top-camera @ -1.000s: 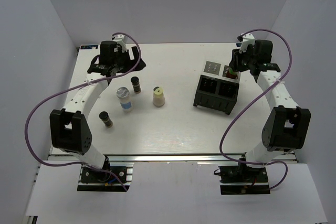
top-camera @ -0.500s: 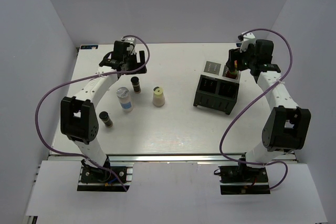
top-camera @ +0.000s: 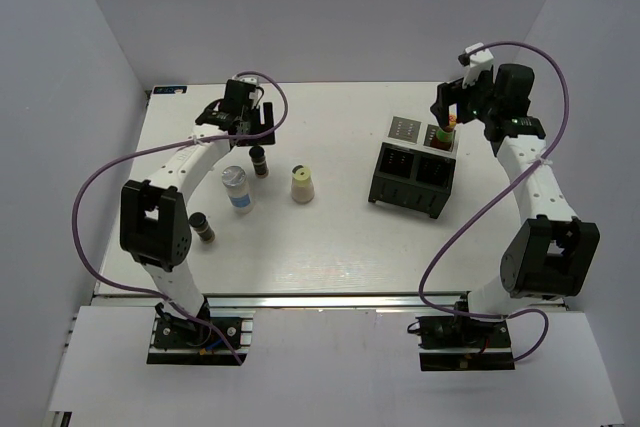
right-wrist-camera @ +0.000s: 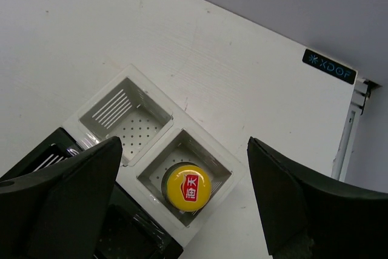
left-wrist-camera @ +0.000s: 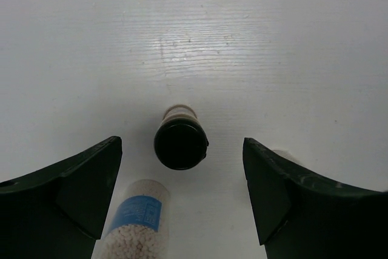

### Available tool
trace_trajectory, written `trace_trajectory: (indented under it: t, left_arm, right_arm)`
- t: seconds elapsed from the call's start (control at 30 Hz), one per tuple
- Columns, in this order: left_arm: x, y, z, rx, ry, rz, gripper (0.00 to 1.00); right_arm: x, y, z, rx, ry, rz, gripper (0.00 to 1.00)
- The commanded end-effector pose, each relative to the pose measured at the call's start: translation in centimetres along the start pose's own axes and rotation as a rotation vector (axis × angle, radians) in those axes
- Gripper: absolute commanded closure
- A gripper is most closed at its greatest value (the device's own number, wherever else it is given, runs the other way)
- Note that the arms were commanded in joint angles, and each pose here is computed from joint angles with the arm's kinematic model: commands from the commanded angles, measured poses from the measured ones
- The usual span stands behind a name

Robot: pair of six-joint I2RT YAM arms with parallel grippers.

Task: Organize the condiment bottles

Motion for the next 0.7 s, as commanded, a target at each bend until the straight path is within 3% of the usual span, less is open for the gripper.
trace_trajectory:
  t: [0.0, 0.33, 0.67]
  left_arm:
    - [-0.1, 0.0, 0.2, -0.043, 0.006, 0.035, 0.11]
    - [1.2, -2.2, -0.5, -0.017, 0.010, 0.141, 0.23]
    - [1.1, -2.8, -0.7, -0.027, -0.008, 0.168, 0.37]
  right_arm:
    - [-3.7, 1.5, 0.5, -0.027, 0.075, -0.124, 0.11]
    - [-3.4, 1.6, 1.0, -0.066, 0.051, -0.123, 0.11]
    - [-2.8, 1.7, 1.1, -0.069, 0.036, -0.119, 0.11]
Point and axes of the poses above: each gripper's point midway between its finger pads, its own y axis back along the fingers, its own z axis along the line the jaws close on, x = y × z, the point moved 9 cm from there along y, back along the fingers, and after that the axes turned 12 degrees about -y, right-handed, at the moved point
